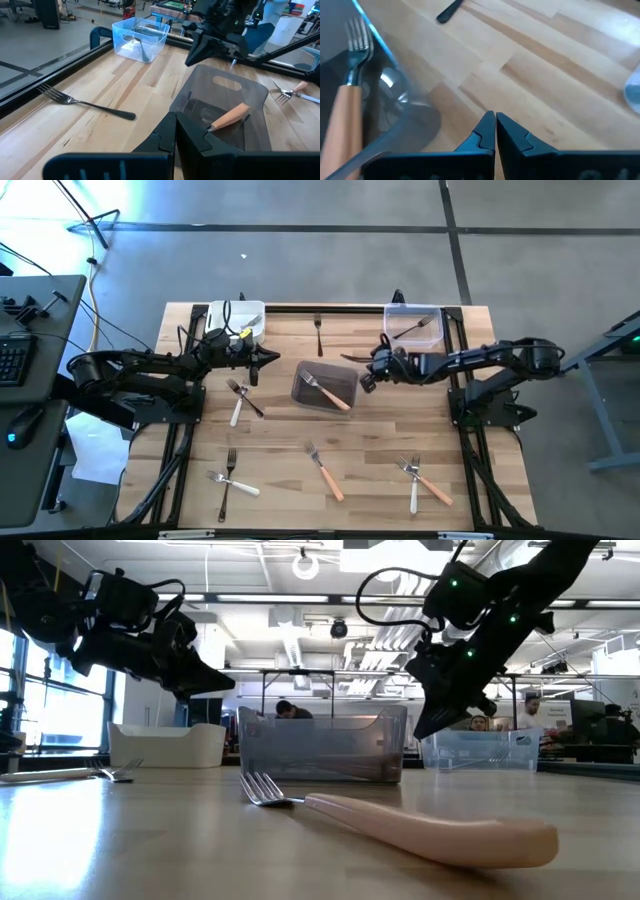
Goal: Sort silverware by color (type)
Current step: Adjust the black bin in the middle
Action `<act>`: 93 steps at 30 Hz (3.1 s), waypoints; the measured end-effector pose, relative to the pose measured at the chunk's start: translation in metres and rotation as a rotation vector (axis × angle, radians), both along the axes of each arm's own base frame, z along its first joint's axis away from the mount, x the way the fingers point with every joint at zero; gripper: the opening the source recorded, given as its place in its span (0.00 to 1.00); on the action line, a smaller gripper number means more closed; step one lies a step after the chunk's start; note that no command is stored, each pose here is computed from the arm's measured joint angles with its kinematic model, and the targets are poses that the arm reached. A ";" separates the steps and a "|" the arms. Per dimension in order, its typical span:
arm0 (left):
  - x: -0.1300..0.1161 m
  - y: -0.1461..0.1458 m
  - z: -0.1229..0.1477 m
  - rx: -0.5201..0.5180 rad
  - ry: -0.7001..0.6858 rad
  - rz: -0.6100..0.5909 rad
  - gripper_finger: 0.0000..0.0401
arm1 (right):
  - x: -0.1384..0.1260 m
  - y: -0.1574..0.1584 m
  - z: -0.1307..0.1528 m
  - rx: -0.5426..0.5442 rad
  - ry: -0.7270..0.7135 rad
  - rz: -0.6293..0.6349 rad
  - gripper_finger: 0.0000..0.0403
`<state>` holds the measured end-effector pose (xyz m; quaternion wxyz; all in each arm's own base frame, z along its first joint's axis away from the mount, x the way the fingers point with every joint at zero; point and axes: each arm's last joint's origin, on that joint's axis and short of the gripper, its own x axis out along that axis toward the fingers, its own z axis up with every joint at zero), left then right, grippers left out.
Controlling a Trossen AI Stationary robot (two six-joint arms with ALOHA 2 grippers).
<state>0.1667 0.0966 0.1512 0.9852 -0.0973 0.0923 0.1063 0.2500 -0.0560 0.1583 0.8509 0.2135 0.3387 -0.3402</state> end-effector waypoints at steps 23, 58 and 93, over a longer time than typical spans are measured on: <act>0.000 0.000 -0.001 -0.005 0.008 0.000 0.00 | 0.001 -0.009 0.001 0.090 -0.023 0.150 0.00; 0.000 0.000 -0.001 0.014 0.011 -0.008 0.00 | 0.008 -0.019 0.019 0.172 -0.025 0.214 0.00; 0.006 -0.011 -0.001 0.009 0.014 -0.018 0.00 | 0.035 -0.022 0.000 0.155 -0.037 0.260 0.00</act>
